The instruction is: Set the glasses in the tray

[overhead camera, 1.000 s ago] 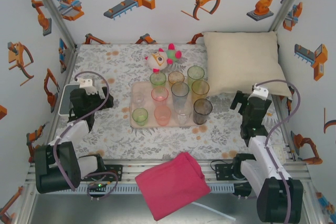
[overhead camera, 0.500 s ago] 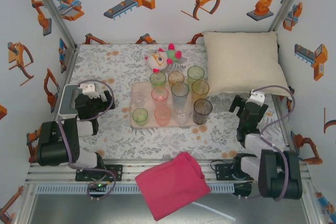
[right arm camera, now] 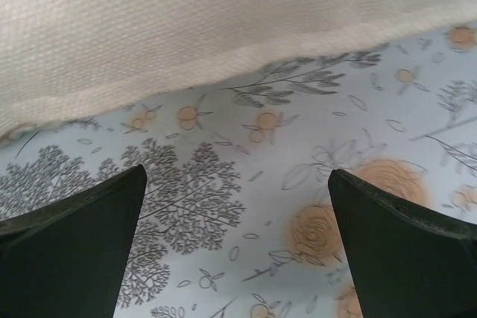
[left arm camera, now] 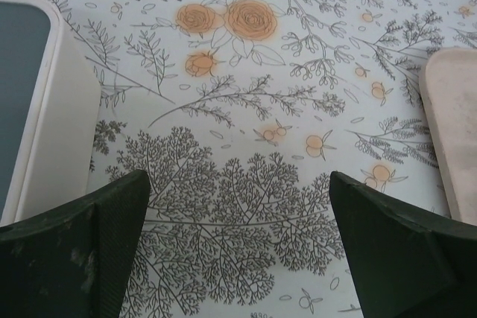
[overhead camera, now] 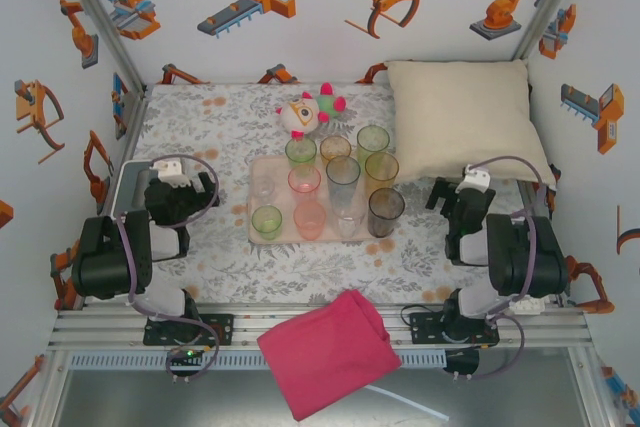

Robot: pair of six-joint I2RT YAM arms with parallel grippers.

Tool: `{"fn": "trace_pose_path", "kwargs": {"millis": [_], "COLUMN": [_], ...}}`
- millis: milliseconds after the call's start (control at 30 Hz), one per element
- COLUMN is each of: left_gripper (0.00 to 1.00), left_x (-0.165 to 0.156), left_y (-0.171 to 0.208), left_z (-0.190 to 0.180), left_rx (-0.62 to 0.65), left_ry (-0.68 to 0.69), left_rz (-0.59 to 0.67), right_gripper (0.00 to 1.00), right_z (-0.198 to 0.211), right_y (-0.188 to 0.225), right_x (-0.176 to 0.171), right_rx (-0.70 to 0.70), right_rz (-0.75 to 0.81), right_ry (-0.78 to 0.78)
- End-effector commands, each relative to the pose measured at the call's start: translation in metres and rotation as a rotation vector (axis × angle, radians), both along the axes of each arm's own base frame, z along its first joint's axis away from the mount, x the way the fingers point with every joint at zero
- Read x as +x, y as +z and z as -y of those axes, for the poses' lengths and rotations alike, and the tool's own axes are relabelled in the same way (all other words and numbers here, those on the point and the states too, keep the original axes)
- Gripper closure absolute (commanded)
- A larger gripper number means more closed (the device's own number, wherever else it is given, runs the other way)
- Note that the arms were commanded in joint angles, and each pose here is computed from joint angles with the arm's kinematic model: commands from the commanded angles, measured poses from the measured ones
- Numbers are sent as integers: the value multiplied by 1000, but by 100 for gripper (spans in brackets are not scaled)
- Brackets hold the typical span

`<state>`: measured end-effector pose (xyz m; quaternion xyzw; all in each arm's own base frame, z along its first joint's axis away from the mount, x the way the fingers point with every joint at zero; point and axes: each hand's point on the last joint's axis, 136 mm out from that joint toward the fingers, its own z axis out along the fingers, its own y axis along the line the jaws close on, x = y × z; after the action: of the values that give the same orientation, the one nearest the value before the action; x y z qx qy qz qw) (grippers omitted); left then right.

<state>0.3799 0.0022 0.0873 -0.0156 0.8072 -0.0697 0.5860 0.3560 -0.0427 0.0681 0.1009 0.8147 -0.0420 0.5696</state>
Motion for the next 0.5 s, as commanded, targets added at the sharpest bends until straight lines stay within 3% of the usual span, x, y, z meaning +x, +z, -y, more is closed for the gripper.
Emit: {"fn": "trace_pose_path", "kwargs": {"millis": [0, 200, 467], "left_gripper": [3, 3, 3], "left_x": [10, 15, 18], "left_y": [7, 2, 1], "left_z": [1, 6, 7], "left_rx": [4, 42, 80], "left_ry": [1, 2, 25], "left_rz": [-9, -55, -72], "right_gripper": [1, 1, 1], "right_z": [-8, 9, 2], "right_y": [29, 26, 24], "right_x": [18, 17, 25], "right_rx": [-18, -11, -10], "right_rz": [108, 80, 49], "right_ry": [71, -41, 10]}}
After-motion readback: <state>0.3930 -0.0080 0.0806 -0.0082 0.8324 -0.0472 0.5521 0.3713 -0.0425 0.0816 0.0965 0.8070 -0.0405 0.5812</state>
